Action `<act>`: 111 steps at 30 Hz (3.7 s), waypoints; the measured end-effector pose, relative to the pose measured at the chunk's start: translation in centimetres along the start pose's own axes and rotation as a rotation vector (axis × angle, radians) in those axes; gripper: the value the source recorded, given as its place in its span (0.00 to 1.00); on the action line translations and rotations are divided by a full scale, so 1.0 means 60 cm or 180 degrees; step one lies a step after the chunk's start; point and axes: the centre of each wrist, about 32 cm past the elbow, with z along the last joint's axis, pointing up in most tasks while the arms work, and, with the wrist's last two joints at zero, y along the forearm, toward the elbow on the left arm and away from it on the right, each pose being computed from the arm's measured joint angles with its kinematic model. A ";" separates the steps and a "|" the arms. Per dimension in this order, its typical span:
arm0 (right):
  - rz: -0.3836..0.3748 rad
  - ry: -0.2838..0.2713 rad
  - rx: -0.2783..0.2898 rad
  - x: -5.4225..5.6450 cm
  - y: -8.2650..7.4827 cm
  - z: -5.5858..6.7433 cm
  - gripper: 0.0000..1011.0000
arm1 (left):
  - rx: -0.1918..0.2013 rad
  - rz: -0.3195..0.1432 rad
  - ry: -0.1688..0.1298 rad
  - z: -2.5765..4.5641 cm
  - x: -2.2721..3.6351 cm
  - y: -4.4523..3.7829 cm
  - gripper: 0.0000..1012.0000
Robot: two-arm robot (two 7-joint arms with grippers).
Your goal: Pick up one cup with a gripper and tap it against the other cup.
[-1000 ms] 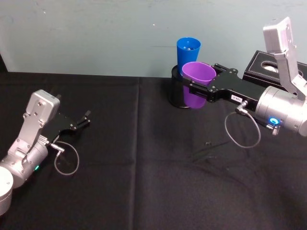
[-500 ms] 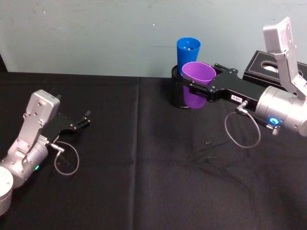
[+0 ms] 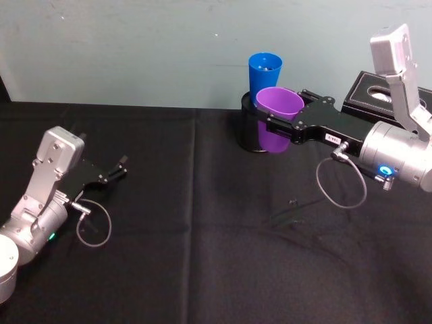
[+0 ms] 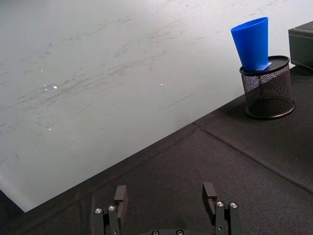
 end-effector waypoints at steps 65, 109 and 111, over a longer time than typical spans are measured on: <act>0.0000 0.0000 0.0000 0.000 0.000 0.000 0.71 | 0.0000 0.0000 0.0000 0.000 -0.0001 0.000 0.99; -0.0120 0.0185 0.0077 0.033 0.044 -0.011 0.71 | 0.0000 0.0000 0.0000 0.000 0.0000 0.000 0.99; -0.0141 0.0186 0.0078 0.039 0.053 -0.009 0.71 | 0.0000 0.0000 0.0000 0.000 0.0000 0.000 0.99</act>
